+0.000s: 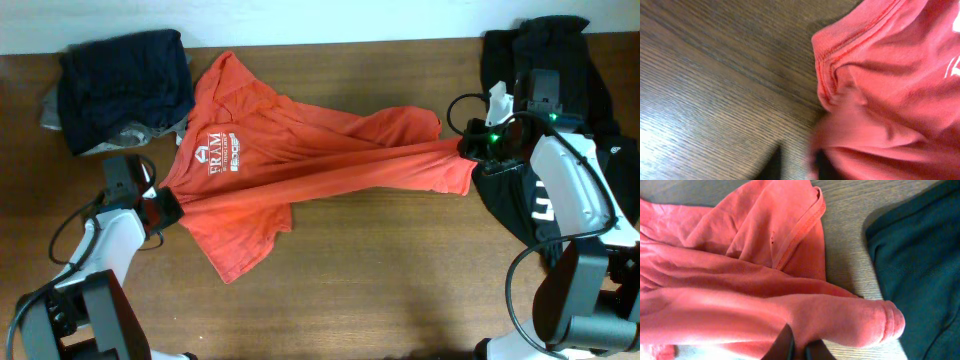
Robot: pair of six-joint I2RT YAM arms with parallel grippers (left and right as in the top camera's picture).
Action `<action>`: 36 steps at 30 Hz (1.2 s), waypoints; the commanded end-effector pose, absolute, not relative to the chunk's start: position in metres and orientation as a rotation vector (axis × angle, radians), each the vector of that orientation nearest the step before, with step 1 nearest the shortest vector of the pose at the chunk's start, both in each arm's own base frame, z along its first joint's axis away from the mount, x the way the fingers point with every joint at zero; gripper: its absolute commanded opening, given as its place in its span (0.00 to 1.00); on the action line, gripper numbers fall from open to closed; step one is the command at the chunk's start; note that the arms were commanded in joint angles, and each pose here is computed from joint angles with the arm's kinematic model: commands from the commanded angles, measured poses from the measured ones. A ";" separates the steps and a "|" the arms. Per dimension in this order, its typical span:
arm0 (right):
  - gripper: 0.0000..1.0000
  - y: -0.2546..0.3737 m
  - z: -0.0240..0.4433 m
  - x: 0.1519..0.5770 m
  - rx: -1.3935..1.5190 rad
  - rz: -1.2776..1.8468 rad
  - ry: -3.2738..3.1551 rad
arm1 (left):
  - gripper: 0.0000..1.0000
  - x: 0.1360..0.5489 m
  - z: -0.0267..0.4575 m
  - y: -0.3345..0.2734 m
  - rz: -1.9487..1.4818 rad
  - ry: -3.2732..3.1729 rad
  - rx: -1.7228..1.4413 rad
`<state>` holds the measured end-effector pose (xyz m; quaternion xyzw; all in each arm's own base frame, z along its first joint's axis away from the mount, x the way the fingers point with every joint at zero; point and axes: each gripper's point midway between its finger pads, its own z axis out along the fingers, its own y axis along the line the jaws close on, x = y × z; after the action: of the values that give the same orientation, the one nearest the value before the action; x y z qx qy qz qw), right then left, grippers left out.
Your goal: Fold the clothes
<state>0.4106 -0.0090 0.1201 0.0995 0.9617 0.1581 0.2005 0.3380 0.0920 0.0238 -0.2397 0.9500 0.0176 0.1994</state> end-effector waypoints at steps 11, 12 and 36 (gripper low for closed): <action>0.29 -0.018 0.128 0.409 0.290 0.393 2.686 | 0.99 0.342 0.073 0.055 -0.236 2.720 -0.464; 0.29 -0.018 0.127 0.408 0.291 0.394 2.689 | 0.99 0.335 0.071 0.051 -0.253 2.750 -0.467; 0.31 -0.018 0.126 0.405 0.295 0.396 2.701 | 0.59 0.283 0.034 0.030 0.049 3.035 -0.312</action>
<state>0.4015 -0.0127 0.1154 0.1039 0.9667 0.1475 0.1813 0.2878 0.0197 0.0459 -0.1018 0.9930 -0.0157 0.0570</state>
